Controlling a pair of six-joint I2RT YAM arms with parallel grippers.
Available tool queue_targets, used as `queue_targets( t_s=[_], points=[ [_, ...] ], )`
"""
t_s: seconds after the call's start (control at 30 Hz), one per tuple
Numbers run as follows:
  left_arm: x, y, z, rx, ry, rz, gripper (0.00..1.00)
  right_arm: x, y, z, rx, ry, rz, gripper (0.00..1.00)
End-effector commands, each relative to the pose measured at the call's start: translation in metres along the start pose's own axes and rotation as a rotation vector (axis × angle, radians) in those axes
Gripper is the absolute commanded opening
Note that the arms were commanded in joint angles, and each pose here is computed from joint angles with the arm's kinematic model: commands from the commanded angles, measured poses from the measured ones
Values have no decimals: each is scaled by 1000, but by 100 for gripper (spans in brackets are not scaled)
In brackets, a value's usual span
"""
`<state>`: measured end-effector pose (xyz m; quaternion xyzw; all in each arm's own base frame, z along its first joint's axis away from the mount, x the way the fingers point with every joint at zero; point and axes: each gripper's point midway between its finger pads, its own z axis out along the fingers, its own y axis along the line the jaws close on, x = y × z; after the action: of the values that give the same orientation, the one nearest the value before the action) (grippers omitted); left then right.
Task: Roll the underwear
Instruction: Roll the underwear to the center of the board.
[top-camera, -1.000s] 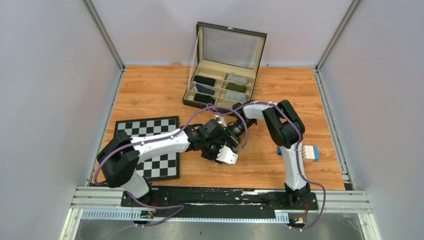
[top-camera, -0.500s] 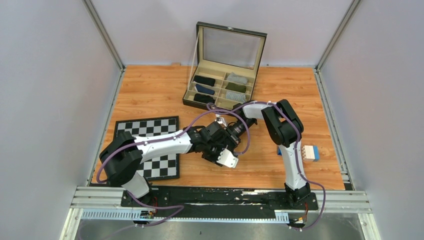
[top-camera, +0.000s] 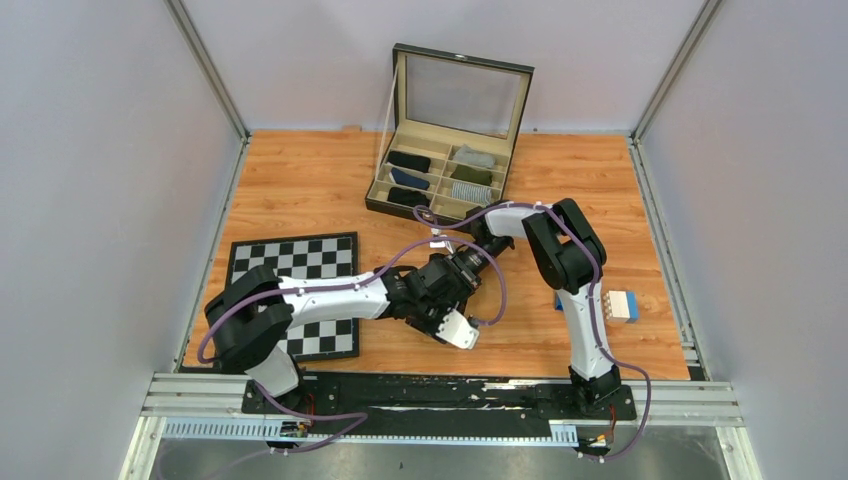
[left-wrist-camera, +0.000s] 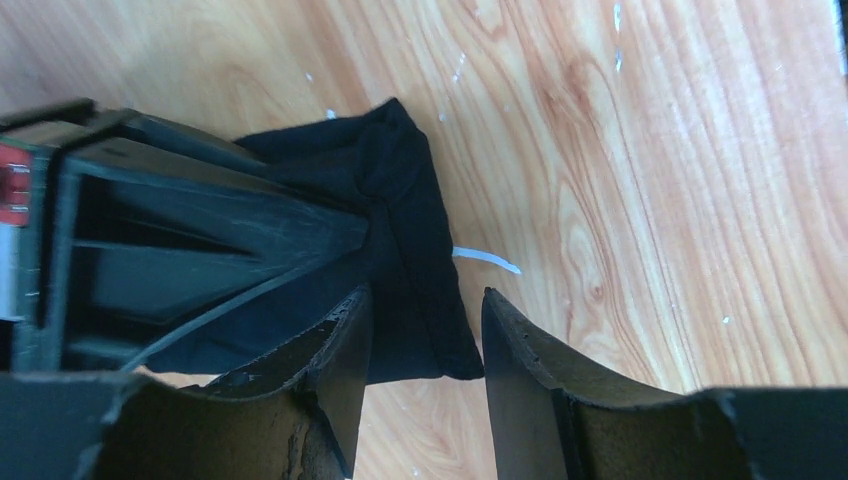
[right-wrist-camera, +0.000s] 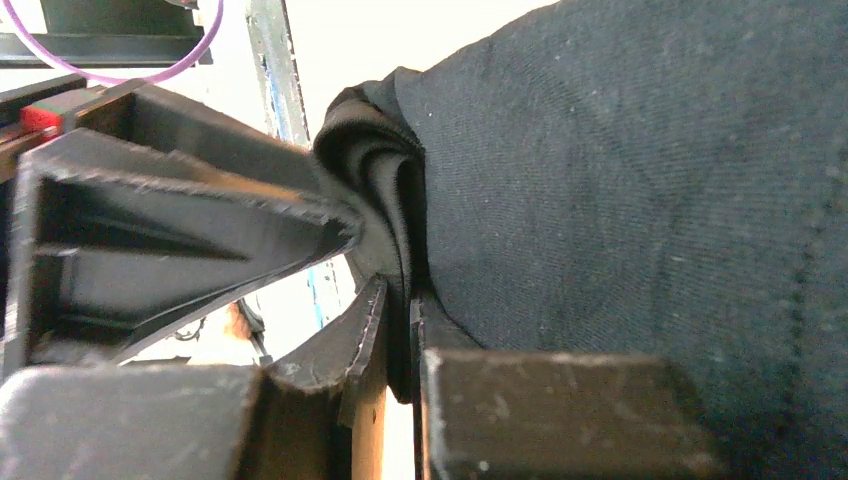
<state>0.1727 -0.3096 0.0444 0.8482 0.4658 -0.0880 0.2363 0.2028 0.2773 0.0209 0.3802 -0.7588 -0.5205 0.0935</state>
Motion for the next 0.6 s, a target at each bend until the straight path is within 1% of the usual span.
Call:
queue_targets(
  t_s=[0.0,0.1,0.17,0.2,0.27,0.33,0.4,0.47,0.5,0.57],
  points=[
    [15,-3,13,-16,59,21,51,14,-25,5,61,59,-51,3],
    [19,-15,18,6,60,14,51,14,-25,5,59,57,-49,3],
    [23,-24,23,13,76,13,47,14,-25,5,58,57,-47,3],
    [23,-26,25,9,80,10,44,13,-25,5,58,56,-47,3],
    [25,-31,29,10,92,-4,32,13,-24,4,58,54,-48,6],
    [27,-35,32,24,102,-29,21,12,-21,1,55,45,-42,13],
    [29,-38,32,41,110,-45,13,10,-13,-10,63,58,-65,25],
    [29,-41,29,57,116,-53,6,7,-2,-34,102,63,-109,37],
    [28,-41,27,58,112,-61,4,7,5,-51,132,62,-128,41],
    [24,-45,23,81,84,-76,0,1,14,-91,212,17,-175,47]
  ],
)
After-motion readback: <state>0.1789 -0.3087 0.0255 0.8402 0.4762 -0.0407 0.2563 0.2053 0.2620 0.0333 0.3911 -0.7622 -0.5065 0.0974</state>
